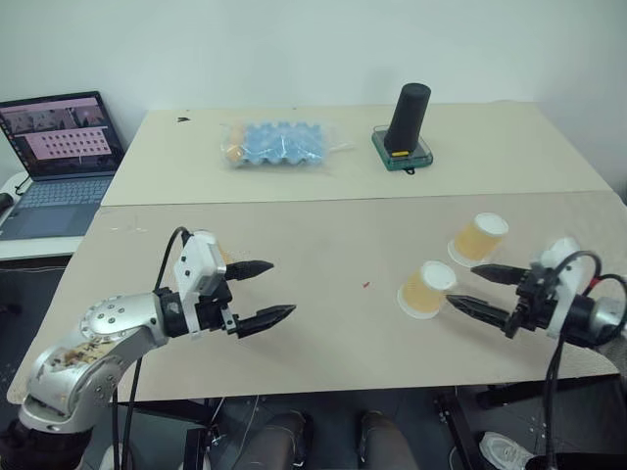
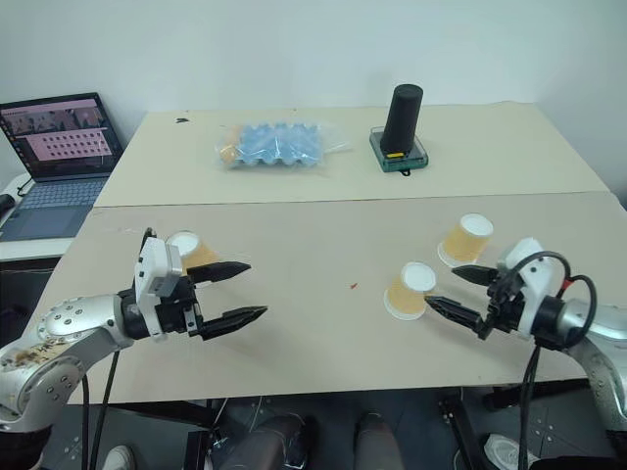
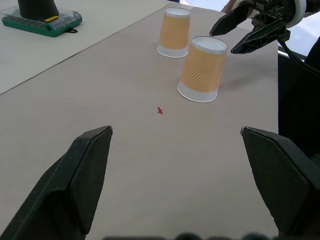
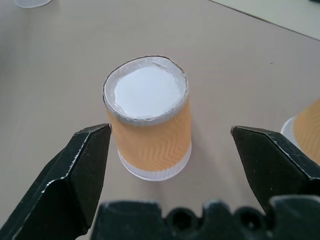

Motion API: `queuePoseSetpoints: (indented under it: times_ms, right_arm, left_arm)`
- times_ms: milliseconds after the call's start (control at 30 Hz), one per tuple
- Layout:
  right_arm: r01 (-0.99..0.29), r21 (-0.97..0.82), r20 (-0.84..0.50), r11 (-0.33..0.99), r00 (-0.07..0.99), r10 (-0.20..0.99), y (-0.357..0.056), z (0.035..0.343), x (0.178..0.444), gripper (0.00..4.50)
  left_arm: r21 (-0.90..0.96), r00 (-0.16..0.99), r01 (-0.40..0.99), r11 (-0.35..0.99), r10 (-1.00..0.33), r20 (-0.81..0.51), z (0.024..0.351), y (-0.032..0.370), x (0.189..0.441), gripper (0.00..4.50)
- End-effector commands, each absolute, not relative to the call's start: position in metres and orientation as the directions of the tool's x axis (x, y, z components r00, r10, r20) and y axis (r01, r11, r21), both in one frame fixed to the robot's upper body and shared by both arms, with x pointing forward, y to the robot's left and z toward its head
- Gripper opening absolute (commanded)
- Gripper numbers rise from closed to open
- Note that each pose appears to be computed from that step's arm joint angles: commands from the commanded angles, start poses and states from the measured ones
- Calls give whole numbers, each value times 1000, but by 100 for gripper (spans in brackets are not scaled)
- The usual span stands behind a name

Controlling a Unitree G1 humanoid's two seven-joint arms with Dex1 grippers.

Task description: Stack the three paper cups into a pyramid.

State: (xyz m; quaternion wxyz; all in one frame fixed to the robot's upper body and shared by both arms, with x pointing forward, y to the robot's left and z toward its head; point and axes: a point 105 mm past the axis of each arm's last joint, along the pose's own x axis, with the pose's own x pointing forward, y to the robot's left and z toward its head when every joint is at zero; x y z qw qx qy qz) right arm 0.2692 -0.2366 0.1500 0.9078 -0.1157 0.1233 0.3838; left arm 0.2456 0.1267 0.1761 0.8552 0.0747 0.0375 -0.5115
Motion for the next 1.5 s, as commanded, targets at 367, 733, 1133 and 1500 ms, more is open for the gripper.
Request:
queuePoseSetpoints:
  times_ms: [367,733,1133,1500]
  right_arm:
    - [-753,-148,-260,641,655,709,-211,152,291,450]
    - [-749,-149,-251,645,660,708,-209,151,302,450]
    - [-778,-191,-195,599,628,754,-185,173,310,274]
    - [-923,-247,-116,294,329,937,-52,205,325,274]
  left_arm:
    - [125,506,861,493,-856,-106,190,123,241,439]
    - [129,522,851,509,-845,-113,189,124,243,439]
    - [126,523,851,509,-843,-128,184,126,241,450]
    - [120,502,864,488,-853,-144,180,122,238,450]
